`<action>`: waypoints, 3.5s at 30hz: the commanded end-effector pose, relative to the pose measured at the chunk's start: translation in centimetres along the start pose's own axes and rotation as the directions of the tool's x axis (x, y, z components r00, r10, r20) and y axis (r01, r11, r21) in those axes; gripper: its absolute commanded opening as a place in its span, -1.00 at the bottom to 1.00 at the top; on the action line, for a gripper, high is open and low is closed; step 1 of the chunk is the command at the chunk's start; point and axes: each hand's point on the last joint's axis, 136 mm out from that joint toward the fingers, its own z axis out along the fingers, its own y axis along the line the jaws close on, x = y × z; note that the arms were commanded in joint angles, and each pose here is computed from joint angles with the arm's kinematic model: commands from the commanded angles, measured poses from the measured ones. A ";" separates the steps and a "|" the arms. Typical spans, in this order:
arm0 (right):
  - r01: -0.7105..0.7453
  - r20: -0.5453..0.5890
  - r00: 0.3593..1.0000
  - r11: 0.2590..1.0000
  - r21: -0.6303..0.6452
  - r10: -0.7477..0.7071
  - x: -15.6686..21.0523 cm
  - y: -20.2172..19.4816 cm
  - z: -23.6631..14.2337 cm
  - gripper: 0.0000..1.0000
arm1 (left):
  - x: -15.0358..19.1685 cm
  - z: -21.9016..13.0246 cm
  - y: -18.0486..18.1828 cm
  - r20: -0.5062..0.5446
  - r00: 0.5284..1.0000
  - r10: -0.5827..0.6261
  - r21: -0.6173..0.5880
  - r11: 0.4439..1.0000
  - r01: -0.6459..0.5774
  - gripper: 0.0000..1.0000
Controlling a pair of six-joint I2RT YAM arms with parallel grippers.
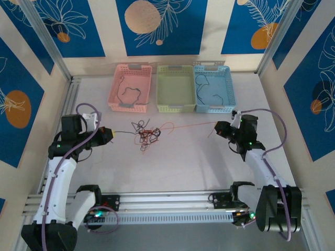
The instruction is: Untangle the cables
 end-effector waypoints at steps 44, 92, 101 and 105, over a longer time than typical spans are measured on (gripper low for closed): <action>0.116 -0.718 0.673 0.984 -0.136 -0.179 22.7 21.0 12.6 -0.17 | -0.3 0.6 2.2 0.003 1.000 -0.017 -0.100 0.995 0.017 -1.00; -0.068 -0.563 0.826 0.994 -0.090 0.005 13.2 16.7 12.0 -1.00 | -0.4 0.2 2.1 0.016 1.000 -0.007 -0.111 0.994 0.008 -1.00; -0.111 -0.345 0.935 0.992 -0.061 0.084 4.4 9.6 6.3 -1.00 | -0.4 0.2 2.1 0.016 1.000 -0.008 -0.108 0.994 0.009 -1.00; -0.135 -0.251 0.959 0.991 0.005 0.132 1.8 5.9 4.1 -1.00 | -0.4 0.2 2.1 0.016 1.000 -0.008 -0.110 0.994 0.009 -1.00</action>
